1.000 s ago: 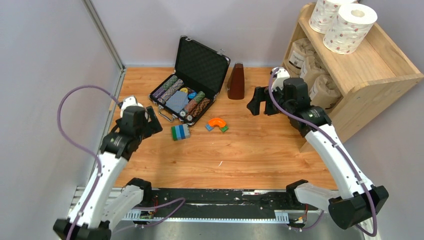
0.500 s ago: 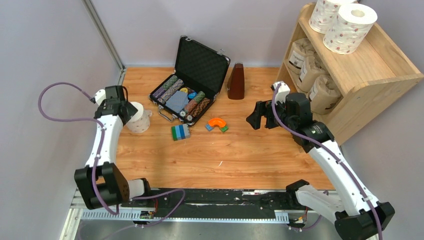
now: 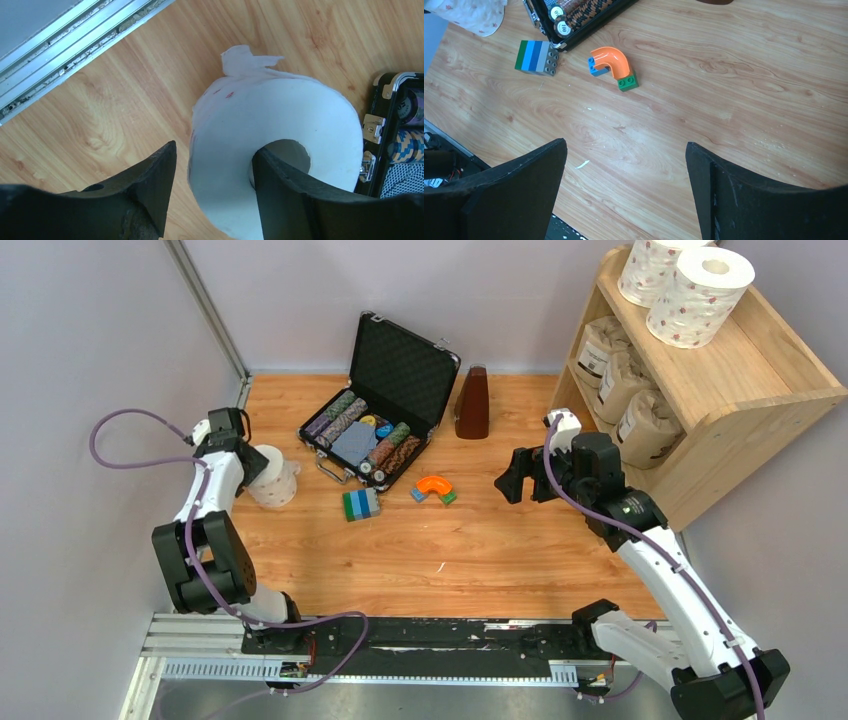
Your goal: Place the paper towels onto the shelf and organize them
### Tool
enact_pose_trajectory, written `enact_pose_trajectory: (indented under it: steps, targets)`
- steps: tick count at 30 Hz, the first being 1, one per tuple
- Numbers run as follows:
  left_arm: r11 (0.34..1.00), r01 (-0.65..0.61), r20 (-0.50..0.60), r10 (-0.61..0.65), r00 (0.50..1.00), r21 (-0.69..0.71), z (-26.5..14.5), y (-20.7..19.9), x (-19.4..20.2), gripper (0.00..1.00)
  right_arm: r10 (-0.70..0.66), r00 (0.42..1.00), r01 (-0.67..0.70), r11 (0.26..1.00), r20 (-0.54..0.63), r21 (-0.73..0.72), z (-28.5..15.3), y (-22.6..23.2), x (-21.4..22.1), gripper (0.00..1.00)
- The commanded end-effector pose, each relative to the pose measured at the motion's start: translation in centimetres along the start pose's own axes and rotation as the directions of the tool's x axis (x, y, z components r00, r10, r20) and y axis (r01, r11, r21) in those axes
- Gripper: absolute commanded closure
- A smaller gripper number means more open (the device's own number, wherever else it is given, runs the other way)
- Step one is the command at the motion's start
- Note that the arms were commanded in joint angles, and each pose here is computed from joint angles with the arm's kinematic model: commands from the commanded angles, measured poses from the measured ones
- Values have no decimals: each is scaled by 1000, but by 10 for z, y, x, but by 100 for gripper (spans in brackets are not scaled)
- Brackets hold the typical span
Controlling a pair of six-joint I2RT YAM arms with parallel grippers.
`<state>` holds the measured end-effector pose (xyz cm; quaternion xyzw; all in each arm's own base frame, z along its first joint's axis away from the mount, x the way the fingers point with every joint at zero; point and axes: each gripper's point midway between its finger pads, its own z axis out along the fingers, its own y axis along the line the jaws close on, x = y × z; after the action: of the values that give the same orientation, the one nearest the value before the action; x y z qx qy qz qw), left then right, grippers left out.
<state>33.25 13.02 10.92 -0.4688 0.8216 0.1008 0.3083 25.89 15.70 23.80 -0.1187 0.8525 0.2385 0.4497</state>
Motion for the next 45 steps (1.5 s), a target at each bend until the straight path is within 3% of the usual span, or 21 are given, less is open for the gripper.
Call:
enact_pose_trajectory:
  steps: [1,5,8,11,19,23,29,32,33,34,37,41,45]
  targets:
    - [999,-34,44,33,998,28,-4,-5,-18,41,-27,998,28,1000,53,-8,0,3,-14,9]
    - [992,-92,40,89,995,81,-18,-11,-21,66,-26,998,27,1000,52,-14,0,4,-15,9]
    - [978,-158,13,157,987,140,-33,-17,-19,77,-25,998,26,1000,59,-13,-2,5,-16,9]
    - [953,-227,-29,237,971,203,-54,-28,-13,81,-17,999,17,1000,45,-14,-2,5,-12,9]
    - [842,-424,59,430,901,335,-125,-62,8,87,8,1000,-8,1000,13,-13,-5,5,-5,10]
    - [731,-491,105,507,856,473,-169,-89,37,90,28,1000,-27,999,5,-17,-6,7,-5,10]
    - [522,-573,165,631,758,632,-221,-131,111,89,55,999,-55,998,0,-39,-7,16,-6,10]
    - [379,-623,218,709,670,684,-243,-153,167,88,60,998,-60,997,-10,-53,-5,22,-6,11]
    - [315,-650,236,752,616,692,-249,-157,193,88,61,998,-62,996,-13,-59,-5,25,-6,11]
    - [291,-667,260,758,598,686,-252,-164,201,88,62,998,-63,996,-12,-68,-6,28,-7,12]
    - [144,-712,325,815,479,687,-268,-177,255,88,65,998,-66,994,-4,-90,-10,39,-11,12]
    - [16,-725,389,835,388,688,-278,-188,303,86,62,998,-63,994,-10,-93,-10,45,-6,12]
    - [-61,-726,429,839,335,685,-268,-194,340,84,67,997,-69,994,-29,-88,-10,47,5,12]
